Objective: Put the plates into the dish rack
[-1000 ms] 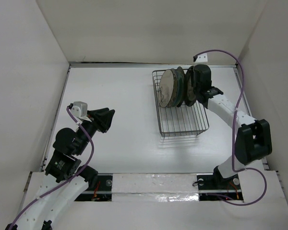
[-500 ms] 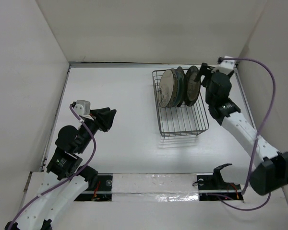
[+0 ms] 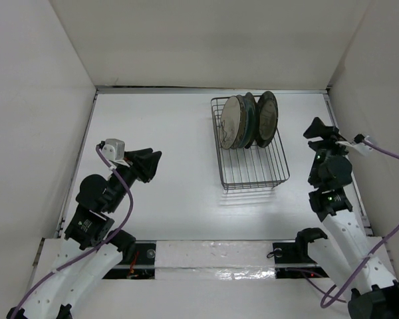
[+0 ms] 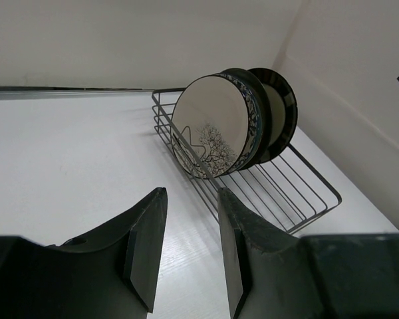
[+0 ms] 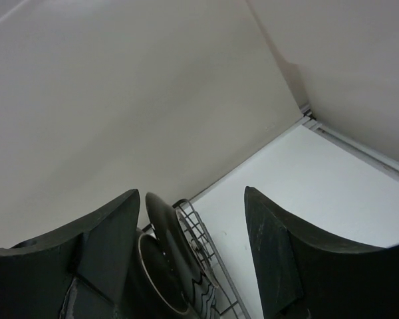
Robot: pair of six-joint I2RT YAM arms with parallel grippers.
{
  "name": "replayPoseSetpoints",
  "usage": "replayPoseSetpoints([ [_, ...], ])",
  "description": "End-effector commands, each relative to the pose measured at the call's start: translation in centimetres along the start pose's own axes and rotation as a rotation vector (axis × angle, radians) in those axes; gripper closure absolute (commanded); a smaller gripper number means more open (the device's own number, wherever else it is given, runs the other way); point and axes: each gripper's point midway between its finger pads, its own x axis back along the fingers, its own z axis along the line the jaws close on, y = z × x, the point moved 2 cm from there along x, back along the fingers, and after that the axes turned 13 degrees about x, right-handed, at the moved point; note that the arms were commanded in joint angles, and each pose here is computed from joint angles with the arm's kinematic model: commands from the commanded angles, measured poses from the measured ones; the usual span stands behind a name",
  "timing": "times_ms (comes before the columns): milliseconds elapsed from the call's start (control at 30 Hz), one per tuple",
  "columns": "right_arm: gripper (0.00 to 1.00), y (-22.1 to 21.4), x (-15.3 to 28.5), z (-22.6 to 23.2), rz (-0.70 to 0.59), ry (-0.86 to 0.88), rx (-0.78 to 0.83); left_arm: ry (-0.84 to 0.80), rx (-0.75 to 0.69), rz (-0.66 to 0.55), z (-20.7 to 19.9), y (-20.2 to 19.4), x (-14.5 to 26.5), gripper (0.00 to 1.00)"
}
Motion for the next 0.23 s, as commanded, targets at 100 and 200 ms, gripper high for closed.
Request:
replayPoseSetpoints([
  [100,0.30,-1.8,-1.4,1.6,0.066,0.096,-0.052,-0.050,-0.019,-0.036,-0.7,0.4,-0.3,0.68],
  [200,0.30,-2.3,-2.0,2.1,0.083,0.115,-0.043,-0.037,-0.019,-0.022,-0.4,0.2,-0.4,0.67],
])
